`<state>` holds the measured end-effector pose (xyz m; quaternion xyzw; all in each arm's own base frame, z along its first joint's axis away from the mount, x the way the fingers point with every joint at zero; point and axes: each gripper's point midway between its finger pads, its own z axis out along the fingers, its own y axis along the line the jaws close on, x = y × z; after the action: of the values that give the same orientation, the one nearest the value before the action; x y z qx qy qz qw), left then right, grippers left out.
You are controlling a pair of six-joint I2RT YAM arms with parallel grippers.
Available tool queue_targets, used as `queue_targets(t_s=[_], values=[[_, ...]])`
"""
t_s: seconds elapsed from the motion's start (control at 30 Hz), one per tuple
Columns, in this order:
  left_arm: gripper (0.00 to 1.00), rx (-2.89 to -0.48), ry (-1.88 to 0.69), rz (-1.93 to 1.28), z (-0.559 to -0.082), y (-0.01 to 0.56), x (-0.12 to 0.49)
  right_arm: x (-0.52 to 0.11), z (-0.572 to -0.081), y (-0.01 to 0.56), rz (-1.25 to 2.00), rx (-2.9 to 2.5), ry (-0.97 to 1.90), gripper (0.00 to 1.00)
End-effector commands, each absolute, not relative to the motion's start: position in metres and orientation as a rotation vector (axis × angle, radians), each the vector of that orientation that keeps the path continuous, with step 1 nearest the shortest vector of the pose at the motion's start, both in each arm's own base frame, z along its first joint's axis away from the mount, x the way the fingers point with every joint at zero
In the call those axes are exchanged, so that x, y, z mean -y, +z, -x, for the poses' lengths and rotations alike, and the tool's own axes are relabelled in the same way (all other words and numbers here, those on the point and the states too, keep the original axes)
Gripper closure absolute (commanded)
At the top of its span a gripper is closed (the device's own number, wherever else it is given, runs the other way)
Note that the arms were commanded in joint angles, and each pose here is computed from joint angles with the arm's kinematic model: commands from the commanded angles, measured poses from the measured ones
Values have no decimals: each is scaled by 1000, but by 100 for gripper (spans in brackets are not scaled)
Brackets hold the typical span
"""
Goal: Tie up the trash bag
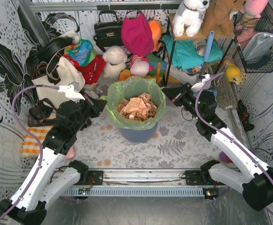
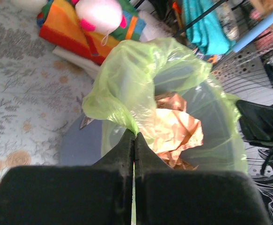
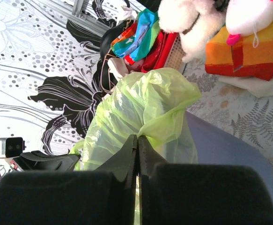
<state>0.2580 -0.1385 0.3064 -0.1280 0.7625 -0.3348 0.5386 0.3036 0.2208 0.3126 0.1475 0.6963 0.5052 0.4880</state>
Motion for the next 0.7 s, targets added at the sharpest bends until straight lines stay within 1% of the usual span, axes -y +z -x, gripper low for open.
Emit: queue_targets(t_s=[0.0, 0.2, 0.43, 0.53, 0.67], values=[[100, -1576, -904, 234, -264, 367, 147, -234, -300, 360, -264, -1532, 1342, 100], [100, -1450, -1036, 66, -241, 405, 165, -255, -275, 399, -98, -1428, 1463, 100], [100, -1311, -1138, -20, -208, 441, 167, -257, -249, 422, -37, -1391, 1514, 100], [100, -1298, -1171, -46, -202, 449, 170, -254, -247, 418, -58, -1426, 1493, 100], [100, -1304, -1200, -53, -198, 454, 173, -245, -249, 397, -121, -1510, 1428, 100]])
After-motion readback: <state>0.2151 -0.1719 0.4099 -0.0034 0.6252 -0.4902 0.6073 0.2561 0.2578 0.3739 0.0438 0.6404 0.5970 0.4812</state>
